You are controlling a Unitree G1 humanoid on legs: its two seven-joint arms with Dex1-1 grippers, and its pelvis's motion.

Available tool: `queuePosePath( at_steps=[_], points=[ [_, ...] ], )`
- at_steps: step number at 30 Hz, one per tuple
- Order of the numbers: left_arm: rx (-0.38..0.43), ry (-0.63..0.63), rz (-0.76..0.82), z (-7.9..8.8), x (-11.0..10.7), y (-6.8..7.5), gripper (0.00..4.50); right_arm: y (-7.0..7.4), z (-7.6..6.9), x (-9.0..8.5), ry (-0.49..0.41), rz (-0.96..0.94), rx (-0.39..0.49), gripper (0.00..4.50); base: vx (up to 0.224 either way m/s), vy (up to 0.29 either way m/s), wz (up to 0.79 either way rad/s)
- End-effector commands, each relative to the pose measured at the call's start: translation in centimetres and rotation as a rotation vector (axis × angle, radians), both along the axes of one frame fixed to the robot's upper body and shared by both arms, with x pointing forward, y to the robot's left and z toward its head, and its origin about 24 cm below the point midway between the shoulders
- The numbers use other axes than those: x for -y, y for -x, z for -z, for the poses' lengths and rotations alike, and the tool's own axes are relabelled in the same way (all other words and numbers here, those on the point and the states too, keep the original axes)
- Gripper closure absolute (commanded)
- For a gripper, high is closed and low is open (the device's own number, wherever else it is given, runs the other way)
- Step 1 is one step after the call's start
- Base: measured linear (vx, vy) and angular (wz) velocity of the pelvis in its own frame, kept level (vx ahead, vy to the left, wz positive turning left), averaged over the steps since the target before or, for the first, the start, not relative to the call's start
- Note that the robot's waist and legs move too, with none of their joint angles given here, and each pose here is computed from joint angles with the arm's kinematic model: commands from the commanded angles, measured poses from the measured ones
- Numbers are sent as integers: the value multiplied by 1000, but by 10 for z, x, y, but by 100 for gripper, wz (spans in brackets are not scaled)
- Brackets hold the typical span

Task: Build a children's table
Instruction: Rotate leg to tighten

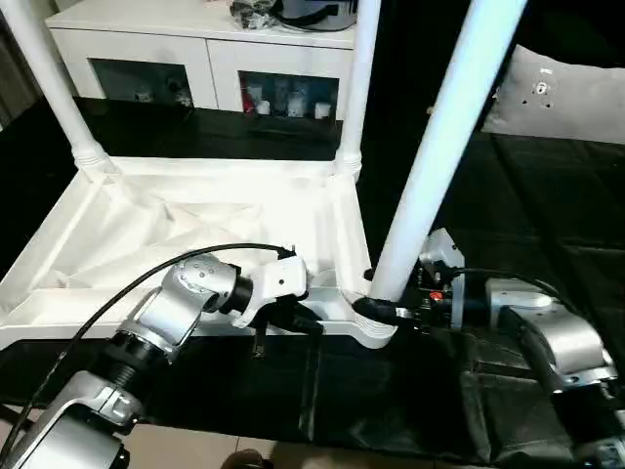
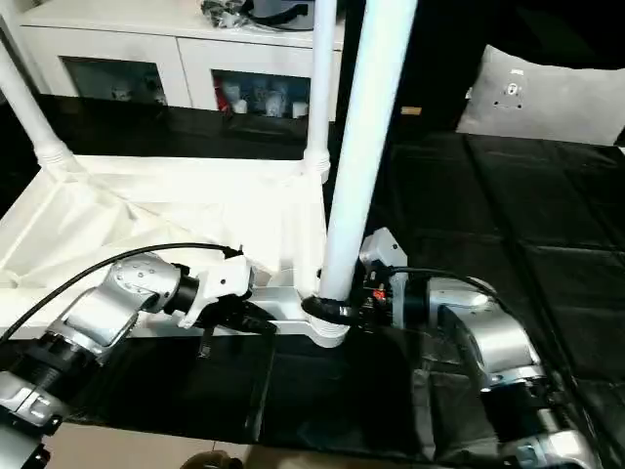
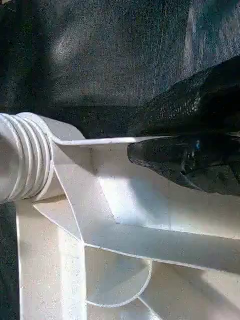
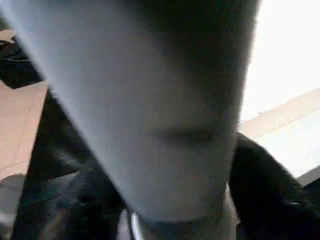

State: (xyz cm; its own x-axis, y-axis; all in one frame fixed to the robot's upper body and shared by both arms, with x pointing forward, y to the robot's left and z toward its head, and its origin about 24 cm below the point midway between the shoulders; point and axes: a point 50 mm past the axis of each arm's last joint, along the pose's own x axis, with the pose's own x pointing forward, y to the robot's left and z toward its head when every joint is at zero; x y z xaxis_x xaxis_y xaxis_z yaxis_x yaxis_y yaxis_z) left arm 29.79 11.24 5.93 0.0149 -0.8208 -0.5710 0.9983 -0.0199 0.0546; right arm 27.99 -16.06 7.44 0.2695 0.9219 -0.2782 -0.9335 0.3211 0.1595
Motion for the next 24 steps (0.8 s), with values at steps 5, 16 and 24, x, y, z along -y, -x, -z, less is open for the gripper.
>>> queuePosePath(
  at_steps=[5, 16, 24],
  points=[
    [13, 11, 3, -1, 8, -1, 450, -15, 8, 7, -13, 17, -56, 223, 0, 0, 0],
    [17, 113, -313, 0, 27, -17, 450, -54, 37, -35, -40, 380, -109, 239, 0, 0, 0],
    [67, 174, -562, -6, 58, -35, 450, -79, 48, -83, 7, 746, -89, 189, 0, 0, 0]
  ],
)
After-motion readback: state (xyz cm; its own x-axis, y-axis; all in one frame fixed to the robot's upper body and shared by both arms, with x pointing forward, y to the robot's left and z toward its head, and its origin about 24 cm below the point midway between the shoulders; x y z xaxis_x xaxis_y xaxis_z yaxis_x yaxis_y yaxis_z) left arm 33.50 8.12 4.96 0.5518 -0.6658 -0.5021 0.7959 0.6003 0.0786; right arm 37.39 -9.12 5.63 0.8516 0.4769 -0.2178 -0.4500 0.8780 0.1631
